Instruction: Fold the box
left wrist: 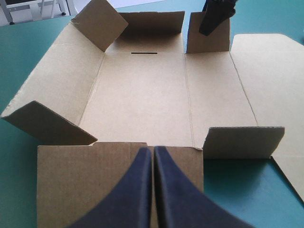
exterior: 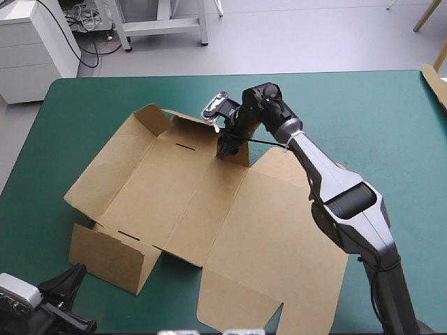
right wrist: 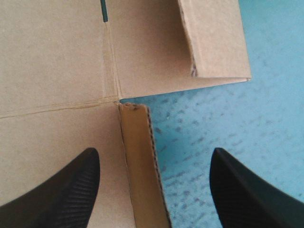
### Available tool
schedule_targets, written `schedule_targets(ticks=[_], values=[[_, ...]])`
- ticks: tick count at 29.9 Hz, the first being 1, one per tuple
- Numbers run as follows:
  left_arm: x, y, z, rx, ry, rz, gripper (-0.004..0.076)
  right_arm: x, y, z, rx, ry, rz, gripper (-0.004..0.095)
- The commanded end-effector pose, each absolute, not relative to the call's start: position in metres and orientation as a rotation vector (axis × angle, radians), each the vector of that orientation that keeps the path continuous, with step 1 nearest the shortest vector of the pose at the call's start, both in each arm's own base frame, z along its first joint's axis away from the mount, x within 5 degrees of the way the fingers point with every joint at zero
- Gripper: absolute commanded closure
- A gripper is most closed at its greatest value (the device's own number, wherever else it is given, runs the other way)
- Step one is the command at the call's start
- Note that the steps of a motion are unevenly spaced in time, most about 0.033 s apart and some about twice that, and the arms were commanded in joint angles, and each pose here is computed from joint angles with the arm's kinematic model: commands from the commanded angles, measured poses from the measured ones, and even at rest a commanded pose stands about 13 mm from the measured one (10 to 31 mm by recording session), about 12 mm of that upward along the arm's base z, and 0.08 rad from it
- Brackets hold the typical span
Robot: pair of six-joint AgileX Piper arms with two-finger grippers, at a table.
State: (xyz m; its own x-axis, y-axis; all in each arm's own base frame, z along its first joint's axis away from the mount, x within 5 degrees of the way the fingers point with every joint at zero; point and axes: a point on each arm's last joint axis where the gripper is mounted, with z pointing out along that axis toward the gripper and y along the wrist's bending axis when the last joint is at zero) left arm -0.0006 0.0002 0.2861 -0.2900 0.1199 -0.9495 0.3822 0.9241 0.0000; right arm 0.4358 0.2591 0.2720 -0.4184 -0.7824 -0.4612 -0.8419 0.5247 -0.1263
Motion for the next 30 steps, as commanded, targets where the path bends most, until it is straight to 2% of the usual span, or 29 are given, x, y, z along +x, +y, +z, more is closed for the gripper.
schedule_targets(ticks=[1, 6, 9, 14, 18, 30], values=[[-0.0023, 0.0009, 0.2984, 0.351, 1.768, -0.28, 0.0731, 0.4318, 0.257, 0.3053, -1.286, 2.201, 0.173, 0.0307], [-0.0023, 0.0009, 0.2984, 0.351, 1.768, -0.28, 0.0731, 0.4337, 0.2581, 0.2994, -1.286, 2.215, 0.175, 0.0328], [-0.0023, 0.0009, 0.2984, 0.351, 1.768, -0.28, 0.0731, 0.4341, 0.2583, 0.2997, -1.285, 2.208, 0.174, 0.0472], [-0.0023, 0.0009, 0.2984, 0.351, 1.768, -0.28, 0.0731, 0.436, 0.2589, 0.3009, -1.295, 2.172, 0.16, 0.0771], [-0.0023, 0.0009, 0.2984, 0.351, 1.768, -0.28, 0.0731, 0.4369, 0.2596, 0.3018, -1.312, 2.142, 0.151, 0.0931], [-0.0023, 0.0009, 0.2984, 0.351, 1.768, -0.28, 0.0731, 0.4277, 0.2643, 0.301, -1.416, 2.137, 0.196, 0.0929]])
